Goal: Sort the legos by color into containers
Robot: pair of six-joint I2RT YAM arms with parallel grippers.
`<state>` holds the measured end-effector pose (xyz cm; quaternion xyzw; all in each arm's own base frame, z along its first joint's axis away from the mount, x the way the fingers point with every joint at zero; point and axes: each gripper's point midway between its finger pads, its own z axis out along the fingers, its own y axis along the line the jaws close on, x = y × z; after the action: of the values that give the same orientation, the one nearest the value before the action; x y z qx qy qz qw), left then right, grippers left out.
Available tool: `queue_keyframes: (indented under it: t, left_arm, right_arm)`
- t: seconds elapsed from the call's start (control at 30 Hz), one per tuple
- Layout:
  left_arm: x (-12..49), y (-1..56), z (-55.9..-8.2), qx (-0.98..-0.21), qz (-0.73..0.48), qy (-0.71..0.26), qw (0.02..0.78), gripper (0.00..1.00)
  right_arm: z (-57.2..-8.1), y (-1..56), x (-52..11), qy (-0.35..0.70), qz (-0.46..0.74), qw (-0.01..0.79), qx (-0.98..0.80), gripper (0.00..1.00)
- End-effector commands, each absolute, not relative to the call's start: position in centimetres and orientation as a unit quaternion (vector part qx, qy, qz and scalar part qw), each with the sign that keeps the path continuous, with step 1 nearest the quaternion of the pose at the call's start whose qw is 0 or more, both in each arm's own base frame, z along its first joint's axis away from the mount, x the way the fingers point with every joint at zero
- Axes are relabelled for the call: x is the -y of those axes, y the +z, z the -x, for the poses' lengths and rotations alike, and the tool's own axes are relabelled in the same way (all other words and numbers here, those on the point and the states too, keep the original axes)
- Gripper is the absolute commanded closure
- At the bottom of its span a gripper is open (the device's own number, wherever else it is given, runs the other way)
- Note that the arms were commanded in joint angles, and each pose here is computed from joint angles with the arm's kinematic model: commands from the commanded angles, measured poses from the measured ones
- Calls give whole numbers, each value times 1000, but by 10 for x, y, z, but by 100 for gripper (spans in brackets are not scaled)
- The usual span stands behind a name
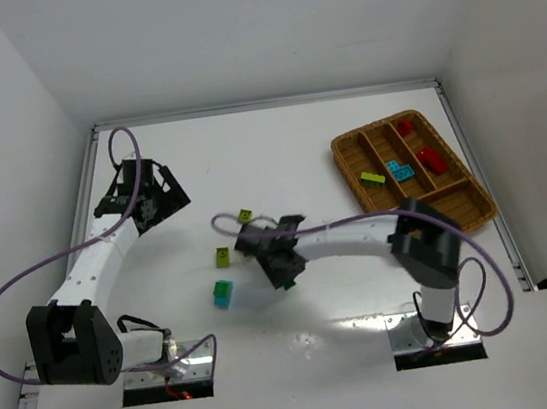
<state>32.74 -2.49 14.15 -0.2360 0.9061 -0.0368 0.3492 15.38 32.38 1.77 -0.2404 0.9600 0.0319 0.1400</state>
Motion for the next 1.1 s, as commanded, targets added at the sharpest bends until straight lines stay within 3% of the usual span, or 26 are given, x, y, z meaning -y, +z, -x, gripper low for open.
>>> queue_keyframes:
  t: [0.0,0.23,0.57,0.67,0.7,0.73,0.77,0.83,0.93,1.07]
  left_arm:
    - [25,161,-336,-895,236,-51,376,0]
    - [32,157,-343,-899,229,-59,368,0]
    - [57,156,-353,-909,199,-73,360,0]
    - [57,157,-355,-910,194,-72,360,0]
    - [57,157,-355,-910,194,-72,360,0]
    - [57,157,-355,-910,194,-72,360,0]
    - [57,157,-355,-910,194,-72,360,0]
    - [57,157,-355,-910,194,-72,360,0]
    - [57,157,-355,-910,194,-72,360,0]
    - [48,160,-358,-904,204,-48,372,0]
  right_arm:
    - [-217,79,-267,27,122,233,-964,75]
    - [-282,111,-105,-55,-145,283,-947,75]
    - [-257,96,30,-141,-351,263,-888,74]
    - [-254,90,39,-147,-367,259,-881,62]
    - [-250,86,43,-151,-372,253,-880,54]
    - [-252,84,41,-147,-372,251,-882,38]
    - [-250,81,41,-149,-371,247,-883,29]
    - [-253,82,35,-144,-361,252,-886,20]
    - [-269,104,8,-102,-316,298,-895,20]
    - [-284,134,-74,10,-196,354,-915,24]
